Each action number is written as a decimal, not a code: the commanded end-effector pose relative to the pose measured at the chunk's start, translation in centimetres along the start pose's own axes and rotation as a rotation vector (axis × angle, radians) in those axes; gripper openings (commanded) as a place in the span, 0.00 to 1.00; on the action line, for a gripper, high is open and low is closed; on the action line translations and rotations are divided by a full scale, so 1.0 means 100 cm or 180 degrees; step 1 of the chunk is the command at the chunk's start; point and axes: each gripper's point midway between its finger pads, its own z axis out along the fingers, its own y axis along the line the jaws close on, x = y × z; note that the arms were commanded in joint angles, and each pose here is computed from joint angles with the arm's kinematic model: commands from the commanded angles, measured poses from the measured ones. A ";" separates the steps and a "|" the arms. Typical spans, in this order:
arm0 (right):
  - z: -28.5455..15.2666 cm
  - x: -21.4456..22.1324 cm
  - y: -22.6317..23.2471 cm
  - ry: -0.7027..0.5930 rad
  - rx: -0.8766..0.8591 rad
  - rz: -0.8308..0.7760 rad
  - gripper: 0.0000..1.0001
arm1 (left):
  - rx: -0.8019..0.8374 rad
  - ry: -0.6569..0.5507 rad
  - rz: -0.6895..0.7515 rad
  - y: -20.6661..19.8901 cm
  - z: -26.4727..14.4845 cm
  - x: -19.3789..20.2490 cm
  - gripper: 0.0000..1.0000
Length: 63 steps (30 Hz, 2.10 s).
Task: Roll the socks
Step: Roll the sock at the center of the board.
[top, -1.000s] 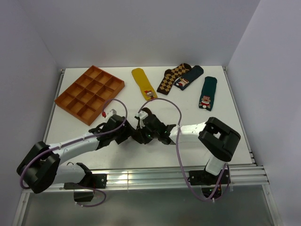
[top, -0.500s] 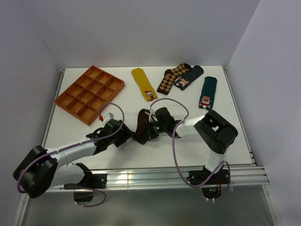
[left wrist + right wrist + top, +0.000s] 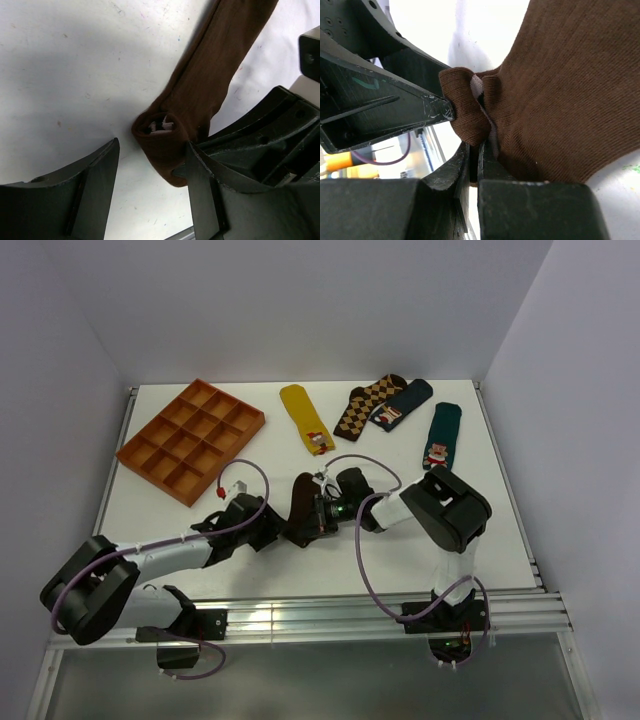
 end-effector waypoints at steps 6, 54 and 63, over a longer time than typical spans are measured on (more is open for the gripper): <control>-0.003 0.038 -0.042 0.0248 0.0293 0.0547 0.00 | 0.0021 0.0073 -0.0019 -0.001 0.008 0.009 0.56; -0.044 -0.077 -0.055 -0.0847 0.1664 -0.0518 0.34 | -0.0436 0.0327 0.0593 0.018 0.012 0.029 0.00; -0.066 -0.076 0.008 -0.0958 0.1529 -0.1426 0.36 | -0.0524 0.0308 0.0655 0.010 0.018 0.024 0.00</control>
